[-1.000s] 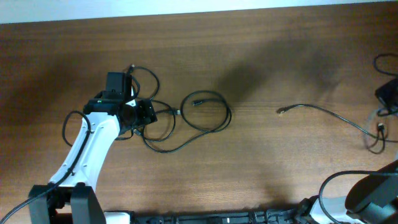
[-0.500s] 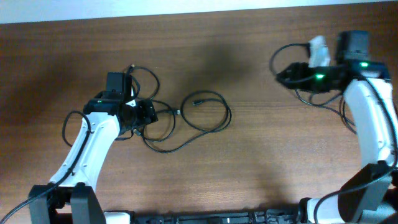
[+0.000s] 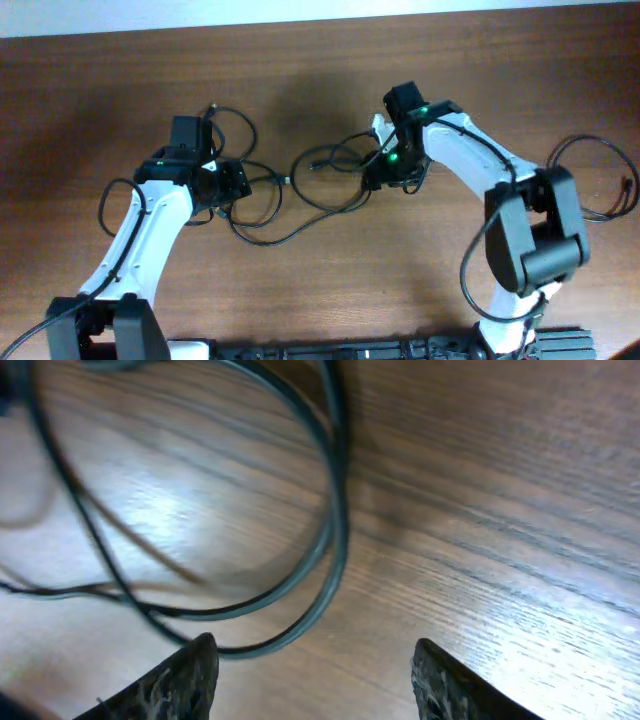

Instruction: Untangle cables

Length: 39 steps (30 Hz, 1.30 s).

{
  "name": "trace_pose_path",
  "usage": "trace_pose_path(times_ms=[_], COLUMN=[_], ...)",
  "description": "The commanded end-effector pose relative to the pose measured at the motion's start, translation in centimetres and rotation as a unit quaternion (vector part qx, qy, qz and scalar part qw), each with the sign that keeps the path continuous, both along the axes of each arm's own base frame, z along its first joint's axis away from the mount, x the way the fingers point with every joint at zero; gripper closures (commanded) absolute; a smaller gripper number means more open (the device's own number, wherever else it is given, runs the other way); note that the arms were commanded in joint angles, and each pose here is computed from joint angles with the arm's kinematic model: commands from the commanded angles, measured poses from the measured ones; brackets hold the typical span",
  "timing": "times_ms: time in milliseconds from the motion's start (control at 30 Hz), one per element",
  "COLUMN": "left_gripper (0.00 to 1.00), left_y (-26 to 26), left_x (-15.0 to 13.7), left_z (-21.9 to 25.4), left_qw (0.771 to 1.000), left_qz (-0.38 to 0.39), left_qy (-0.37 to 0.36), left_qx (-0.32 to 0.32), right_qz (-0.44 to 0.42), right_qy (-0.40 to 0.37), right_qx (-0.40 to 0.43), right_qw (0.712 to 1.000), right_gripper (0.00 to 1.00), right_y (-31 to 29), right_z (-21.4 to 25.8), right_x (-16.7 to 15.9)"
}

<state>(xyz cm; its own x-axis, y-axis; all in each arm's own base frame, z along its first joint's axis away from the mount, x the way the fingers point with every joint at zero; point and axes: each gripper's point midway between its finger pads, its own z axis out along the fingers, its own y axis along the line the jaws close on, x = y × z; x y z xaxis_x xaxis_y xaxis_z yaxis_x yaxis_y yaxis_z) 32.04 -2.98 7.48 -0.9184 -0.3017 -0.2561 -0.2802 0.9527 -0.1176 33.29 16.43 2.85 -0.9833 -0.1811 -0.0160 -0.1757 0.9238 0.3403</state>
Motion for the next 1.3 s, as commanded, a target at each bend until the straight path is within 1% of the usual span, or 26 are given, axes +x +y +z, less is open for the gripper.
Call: trace_pose_path(times_ms=[0,133,233,333,367,400,433,467,500,633,733,800,867,933,967,1000,1033,1100,1167,1200,1267], left_gripper=[0.14,0.14,0.14,0.14,0.14,0.14,0.14,0.14,0.14,0.14,0.14,0.14,0.14,0.14,0.14,0.14,0.14,0.14,0.14,0.14,0.14], left_y=[0.3,0.3,0.3,0.3,0.3,0.3,0.3,0.3,0.3,0.3,0.3,0.3,0.3,0.3,0.3,0.3,0.3,0.3,0.3,0.3,0.3], left_x=[0.2,0.2,0.2,0.2,0.2,0.2,0.1,0.2,0.2,0.2,0.2,0.1,0.2,0.2,0.2,0.1,0.1,0.1,0.2,0.1,0.1], left_z=[-0.1,-0.1,-0.1,-0.1,-0.1,-0.1,-0.1,-0.1,-0.1,-0.1,-0.1,-0.1,-0.1,-0.1,-0.1,-0.1,-0.1,-0.1,-0.1,-0.1,-0.1], left_qw=[1.000,1.000,1.000,1.000,1.000,1.000,1.000,1.000,1.000,1.000,1.000,1.000,1.000,1.000,1.000,1.000,1.000,1.000,1.000,1.000,1.000], left_qz=[0.007,0.007,0.007,0.007,0.007,0.007,0.007,0.007,0.007,0.007,0.007,0.007,0.007,0.007,0.007,0.007,0.007,0.007,0.007,0.007,0.007], left_qy=[0.001,0.001,0.001,0.002,0.002,0.002,0.002,0.002,0.002,0.002,0.002,0.002,0.002,0.002,0.002,0.002,0.002,0.002,0.002,0.002,0.002], left_qx=[0.005,0.005,0.005,0.005,0.005,0.005,0.005,0.005,0.005,0.005,0.005,0.005,0.005,0.005,0.005,0.005,0.005,0.003,0.003,0.003,0.003], right_qz=[-0.043,-0.047,-0.048,-0.045,-0.043,-0.044,-0.053,-0.059,-0.059,-0.062,-0.097,-0.139,-0.161,-0.226,-0.258,-0.317,-0.378,-0.458,-0.506,-0.533,-0.571], right_qy=[0.038,0.053,0.058,0.053,0.051,0.050,0.053,0.052,0.050,0.044,0.029,-0.015,-0.060,-0.146,-0.182,-0.231,-0.258,-0.285,-0.292,-0.280,-0.262], right_qx=[-0.020,-0.021,-0.022,-0.020,-0.019,-0.019,-0.020,-0.022,-0.022,-0.036,-0.096,-0.140,-0.150,-0.169,-0.182,-0.211,-0.236,-0.275,-0.298,-0.307,-0.296], right_qw=[0.998,0.997,0.997,0.997,0.998,0.998,0.997,0.997,0.997,0.996,0.990,0.980,0.974,0.948,0.931,0.895,0.857,0.796,0.755,0.737,0.720], right_gripper=[0.39,0.45,0.55,0.61,0.64,0.75,0.81,0.93,0.96,0.96,0.96,0.96,0.96,0.96,0.96,0.96,0.96,0.96,0.96,0.96,0.96], right_y=[-0.1,0.4,1.1,2.1,2.3,2.4,2.4,2.3,2.3,1.7,-2.7,-7.4,-10.1,-15.0,-17.4,-21.5,-24.8,-29.5,-33.1,-35.3,-37.0], right_z=[-2.1,-2.9,-3.0,-3.0,-3.0,-3.0,-3.0,-3.0,-3.0,-3.1,-0.8,3.9,7.7,14.3,16.9,20.8,23.3,26.3,27.7,27.6,26.8], right_x=[-0.6,-1.0,-1.4,-1.5,-1.5,-1.5,-1.5,-1.3,-1.2,-1.0,-0.1,1.4,2.5,3.7,3.7,3.1,1.9,-0.6,-2.6,-3.8,-4.4])
